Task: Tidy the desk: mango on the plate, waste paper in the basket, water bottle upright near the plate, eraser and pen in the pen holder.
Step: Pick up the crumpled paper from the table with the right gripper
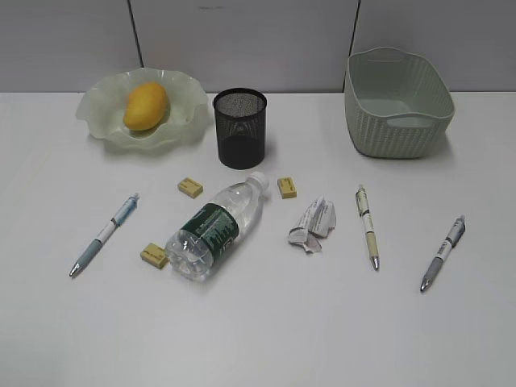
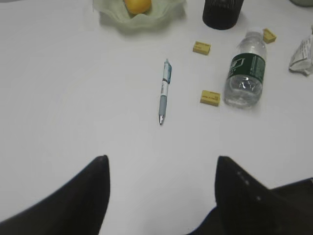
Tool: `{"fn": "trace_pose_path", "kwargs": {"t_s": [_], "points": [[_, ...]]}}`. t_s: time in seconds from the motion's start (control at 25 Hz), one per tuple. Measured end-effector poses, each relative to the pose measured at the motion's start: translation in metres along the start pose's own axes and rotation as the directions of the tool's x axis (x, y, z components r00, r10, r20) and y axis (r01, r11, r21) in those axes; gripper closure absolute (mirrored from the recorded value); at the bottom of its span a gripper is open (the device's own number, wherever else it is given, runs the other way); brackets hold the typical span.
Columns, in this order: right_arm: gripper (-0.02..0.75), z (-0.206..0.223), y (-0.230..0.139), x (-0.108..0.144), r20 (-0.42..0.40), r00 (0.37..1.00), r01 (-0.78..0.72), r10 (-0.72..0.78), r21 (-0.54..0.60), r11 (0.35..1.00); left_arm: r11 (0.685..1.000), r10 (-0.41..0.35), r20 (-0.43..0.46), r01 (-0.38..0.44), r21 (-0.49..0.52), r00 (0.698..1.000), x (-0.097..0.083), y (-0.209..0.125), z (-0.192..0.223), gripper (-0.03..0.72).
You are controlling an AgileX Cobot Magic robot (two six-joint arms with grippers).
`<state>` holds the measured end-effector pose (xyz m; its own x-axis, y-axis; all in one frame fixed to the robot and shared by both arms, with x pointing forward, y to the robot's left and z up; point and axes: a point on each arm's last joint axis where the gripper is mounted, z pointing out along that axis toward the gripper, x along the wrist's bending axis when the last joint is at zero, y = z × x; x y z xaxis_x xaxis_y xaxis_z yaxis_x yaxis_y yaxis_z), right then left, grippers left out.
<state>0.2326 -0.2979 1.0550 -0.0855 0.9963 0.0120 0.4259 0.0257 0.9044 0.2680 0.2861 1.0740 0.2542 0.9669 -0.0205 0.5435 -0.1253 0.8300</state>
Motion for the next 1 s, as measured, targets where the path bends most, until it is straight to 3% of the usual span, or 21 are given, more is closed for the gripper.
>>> {"fn": "trace_pose_path", "kwargs": {"t_s": [0.68, 1.0], "points": [[0.153, 0.003, 0.002, 0.0, 0.0, 1.0, 0.0, 0.0, 0.019, 1.0, 0.996, -0.007, 0.007, 0.006, 0.089, 1.0, 0.0, -0.013, 0.009, 0.19], [0.153, 0.034, 0.033, 0.0, 0.002, 1.0, -0.003, 0.003, 0.067, 0.998, 0.996, -0.009, 0.008, 0.008, 0.092, 1.0, 0.0, -0.013, 0.009, 0.191]]}}
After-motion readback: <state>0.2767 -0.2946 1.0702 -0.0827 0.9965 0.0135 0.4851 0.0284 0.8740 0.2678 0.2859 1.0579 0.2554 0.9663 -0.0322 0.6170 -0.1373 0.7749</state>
